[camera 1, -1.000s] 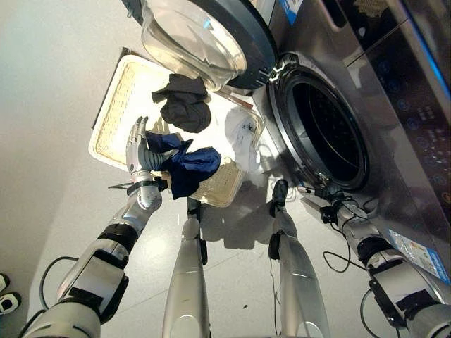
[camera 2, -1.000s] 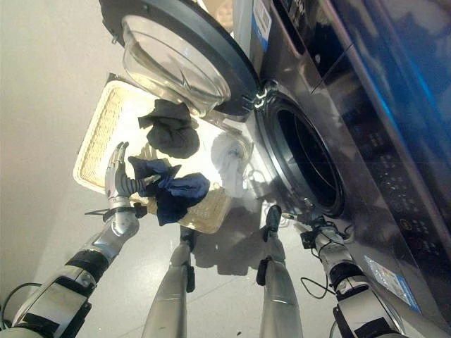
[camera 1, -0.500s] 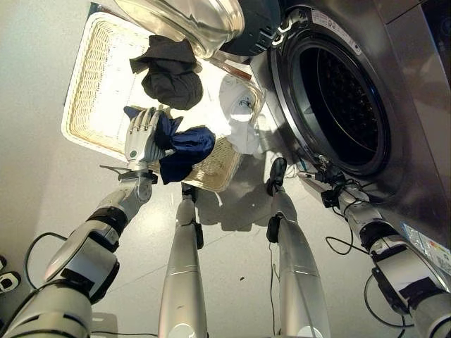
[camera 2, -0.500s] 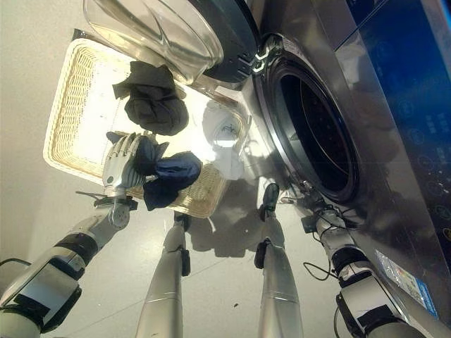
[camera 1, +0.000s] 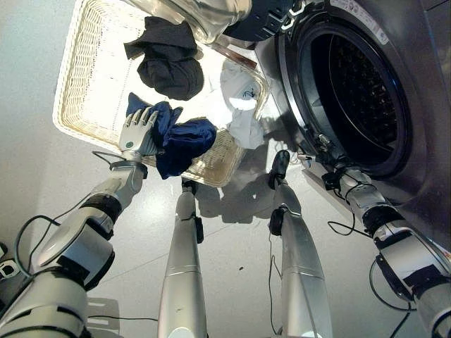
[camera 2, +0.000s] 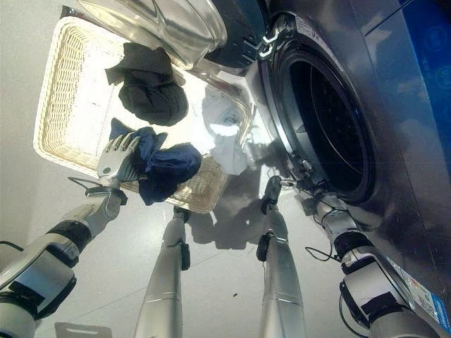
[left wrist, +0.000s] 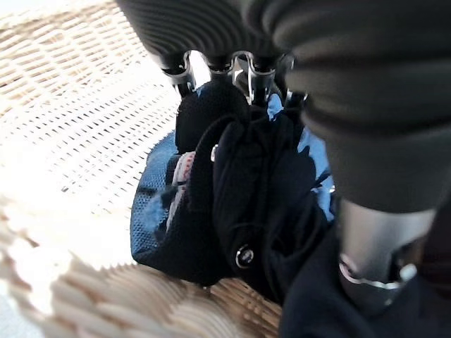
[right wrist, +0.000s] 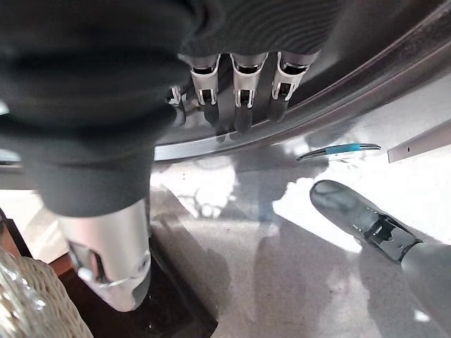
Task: Put the clothes into the washing machine.
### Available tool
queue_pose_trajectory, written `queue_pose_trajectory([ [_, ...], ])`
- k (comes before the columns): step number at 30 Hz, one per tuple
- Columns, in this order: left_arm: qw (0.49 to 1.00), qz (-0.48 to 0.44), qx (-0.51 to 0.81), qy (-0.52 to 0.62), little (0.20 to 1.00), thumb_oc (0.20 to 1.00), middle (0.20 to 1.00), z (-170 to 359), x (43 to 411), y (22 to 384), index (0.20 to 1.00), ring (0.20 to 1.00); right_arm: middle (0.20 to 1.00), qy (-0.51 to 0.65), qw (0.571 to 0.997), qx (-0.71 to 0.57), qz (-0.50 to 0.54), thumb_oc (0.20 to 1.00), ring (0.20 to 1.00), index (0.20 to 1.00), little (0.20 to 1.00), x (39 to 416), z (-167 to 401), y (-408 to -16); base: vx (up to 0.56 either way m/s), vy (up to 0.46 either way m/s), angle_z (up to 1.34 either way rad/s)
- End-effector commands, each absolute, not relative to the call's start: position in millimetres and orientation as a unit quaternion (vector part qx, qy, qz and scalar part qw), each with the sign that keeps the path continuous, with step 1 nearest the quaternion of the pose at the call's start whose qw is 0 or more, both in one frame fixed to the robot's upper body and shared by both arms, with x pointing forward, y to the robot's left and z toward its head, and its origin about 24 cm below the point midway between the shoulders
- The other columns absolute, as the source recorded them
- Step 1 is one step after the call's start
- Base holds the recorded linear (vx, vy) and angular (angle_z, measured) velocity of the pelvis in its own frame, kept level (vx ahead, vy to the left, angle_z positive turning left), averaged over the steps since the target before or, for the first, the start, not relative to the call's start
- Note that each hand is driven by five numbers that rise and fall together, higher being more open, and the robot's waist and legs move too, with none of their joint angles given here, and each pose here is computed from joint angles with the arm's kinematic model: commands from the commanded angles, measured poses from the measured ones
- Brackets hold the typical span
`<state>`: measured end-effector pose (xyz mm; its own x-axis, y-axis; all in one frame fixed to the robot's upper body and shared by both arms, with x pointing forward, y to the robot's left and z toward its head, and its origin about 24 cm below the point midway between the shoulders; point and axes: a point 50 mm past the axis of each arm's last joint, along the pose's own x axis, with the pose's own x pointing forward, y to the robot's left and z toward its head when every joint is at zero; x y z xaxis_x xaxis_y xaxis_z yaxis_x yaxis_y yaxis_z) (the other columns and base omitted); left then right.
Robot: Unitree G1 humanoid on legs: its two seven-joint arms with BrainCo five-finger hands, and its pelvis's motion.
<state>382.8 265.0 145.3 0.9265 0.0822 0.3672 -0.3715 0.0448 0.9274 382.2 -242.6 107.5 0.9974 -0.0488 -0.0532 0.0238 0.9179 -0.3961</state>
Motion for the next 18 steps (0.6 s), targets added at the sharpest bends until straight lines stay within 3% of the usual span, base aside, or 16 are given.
queue_pose_trajectory([
  [1, 0.729, 0.185, 0.658, -0.043, 1.000, 1.000, 1.000, 144, 381, 283, 1.000, 1.000, 1.000, -0.006, 0.977, -0.213, -0.033, 1.000, 1.000, 1.000, 1.000, 379, 124, -257, 0.00, 0.000, 0.00],
  [10, 0.755, 0.152, 0.633, -0.076, 1.000, 1.000, 1.000, 155, 392, 261, 1.000, 1.000, 1.000, -0.035, 0.978, -0.207, -0.018, 1.000, 1.000, 1.000, 1.000, 384, 135, -241, 0.00, 0.000, 0.00],
  [11, 0.761, 0.142, 0.627, -0.082, 0.950, 0.950, 0.950, 157, 393, 257, 0.950, 0.950, 1.000, -0.041, 0.978, -0.205, -0.014, 1.000, 1.000, 1.000, 1.000, 385, 136, -238, 0.00, 0.000, 0.00],
  [13, 0.762, 0.135, 0.628, -0.084, 0.683, 0.683, 0.683, 157, 394, 254, 0.683, 0.683, 1.000, -0.045, 0.978, -0.203, -0.012, 1.000, 1.000, 1.000, 1.000, 385, 137, -236, 0.00, 0.000, 0.00],
  [14, 0.763, 0.123, 0.629, -0.085, 0.275, 0.275, 0.275, 156, 395, 250, 0.275, 0.275, 1.000, -0.051, 0.978, -0.200, -0.009, 1.000, 1.000, 1.000, 1.000, 385, 139, -233, 0.00, 0.000, 0.00],
  [15, 0.768, 0.109, 0.625, -0.084, 0.200, 0.200, 0.200, 155, 397, 245, 0.200, 0.200, 1.000, -0.059, 0.979, -0.196, -0.004, 1.000, 1.000, 1.000, 1.000, 387, 142, -227, 0.00, -0.027, 0.04],
  [18, 0.786, 0.091, 0.605, -0.085, 0.200, 0.200, 0.200, 152, 398, 237, 0.200, 0.200, 1.000, -0.068, 0.981, -0.183, 0.005, 1.000, 1.000, 1.000, 1.000, 389, 145, -219, 0.00, -0.010, 0.02],
])
